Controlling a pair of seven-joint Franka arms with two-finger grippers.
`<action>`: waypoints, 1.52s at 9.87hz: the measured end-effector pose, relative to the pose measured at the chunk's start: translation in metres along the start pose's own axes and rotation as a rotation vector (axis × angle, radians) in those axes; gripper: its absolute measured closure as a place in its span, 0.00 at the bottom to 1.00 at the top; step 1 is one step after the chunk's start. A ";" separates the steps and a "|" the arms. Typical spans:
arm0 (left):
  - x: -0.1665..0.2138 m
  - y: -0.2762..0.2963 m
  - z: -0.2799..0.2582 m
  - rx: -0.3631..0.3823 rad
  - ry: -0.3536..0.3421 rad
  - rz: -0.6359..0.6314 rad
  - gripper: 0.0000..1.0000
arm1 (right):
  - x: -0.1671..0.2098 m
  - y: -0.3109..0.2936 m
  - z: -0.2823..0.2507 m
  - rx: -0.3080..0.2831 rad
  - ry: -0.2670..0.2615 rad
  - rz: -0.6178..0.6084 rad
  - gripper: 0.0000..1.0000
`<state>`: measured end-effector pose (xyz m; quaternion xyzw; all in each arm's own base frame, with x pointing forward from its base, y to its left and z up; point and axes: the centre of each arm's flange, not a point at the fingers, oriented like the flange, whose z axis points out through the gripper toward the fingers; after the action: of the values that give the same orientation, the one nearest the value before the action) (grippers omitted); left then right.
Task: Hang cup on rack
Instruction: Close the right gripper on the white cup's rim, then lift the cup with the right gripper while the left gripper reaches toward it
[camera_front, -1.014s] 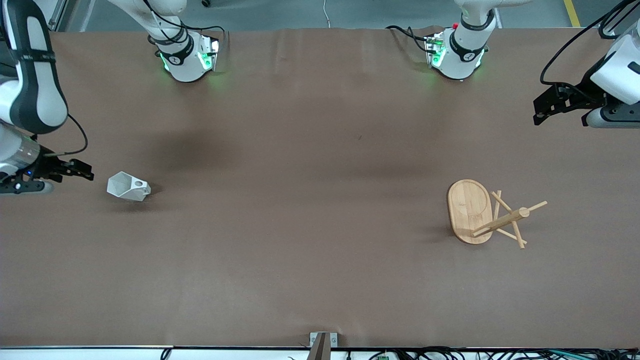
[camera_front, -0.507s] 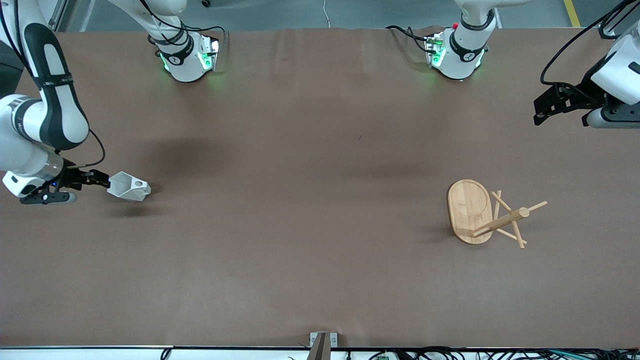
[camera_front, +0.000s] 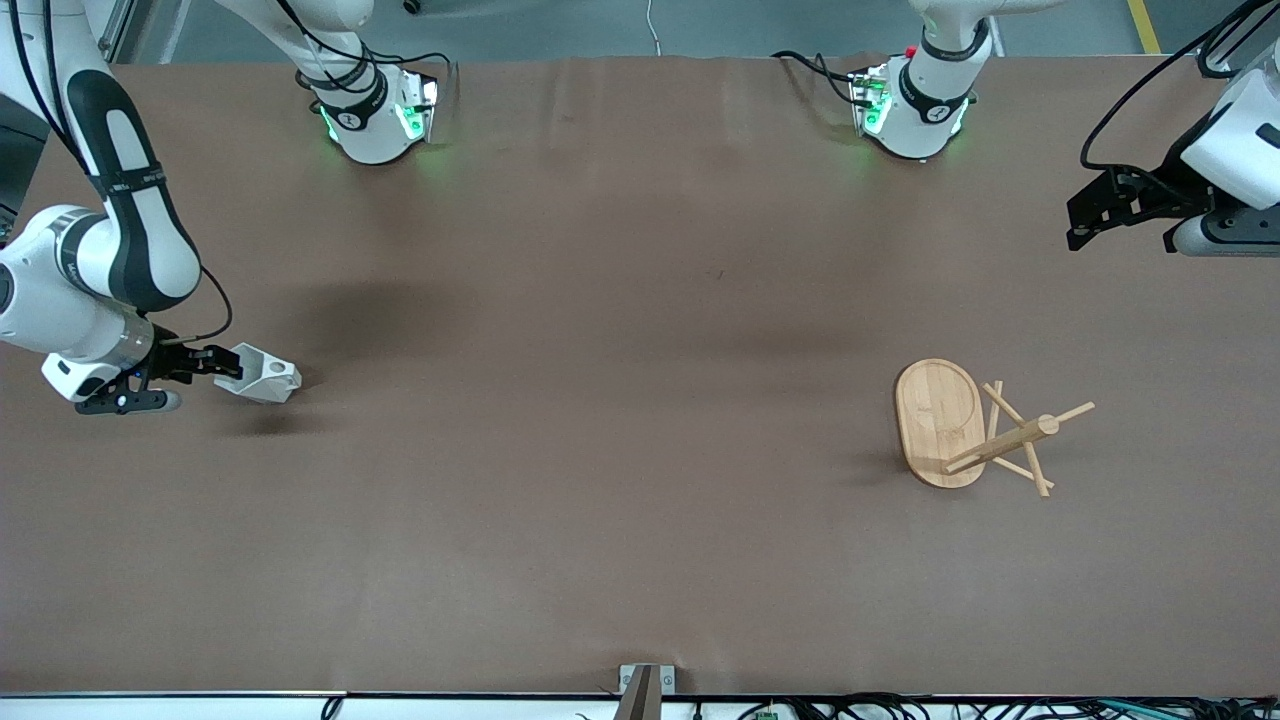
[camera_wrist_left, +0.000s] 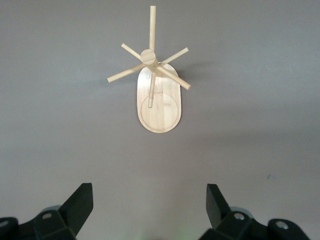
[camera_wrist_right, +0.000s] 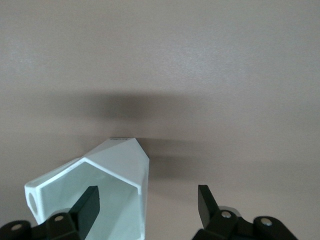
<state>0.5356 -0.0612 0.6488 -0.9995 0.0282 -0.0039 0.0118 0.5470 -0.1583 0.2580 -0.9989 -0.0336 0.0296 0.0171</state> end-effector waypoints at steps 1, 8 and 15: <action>0.000 0.000 0.000 0.000 0.000 0.000 0.00 | 0.000 -0.003 0.002 0.011 0.000 0.005 0.20; 0.000 0.000 0.000 0.000 0.000 0.000 0.00 | -0.002 -0.004 0.008 0.021 0.000 -0.009 0.96; 0.000 0.002 0.000 0.000 -0.001 0.003 0.00 | 0.036 -0.039 -0.065 0.197 0.027 0.037 0.96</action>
<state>0.5357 -0.0631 0.6485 -0.9995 0.0300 -0.0036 0.0118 0.5838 -0.1193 0.3220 -0.9931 -0.0119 0.0198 0.1153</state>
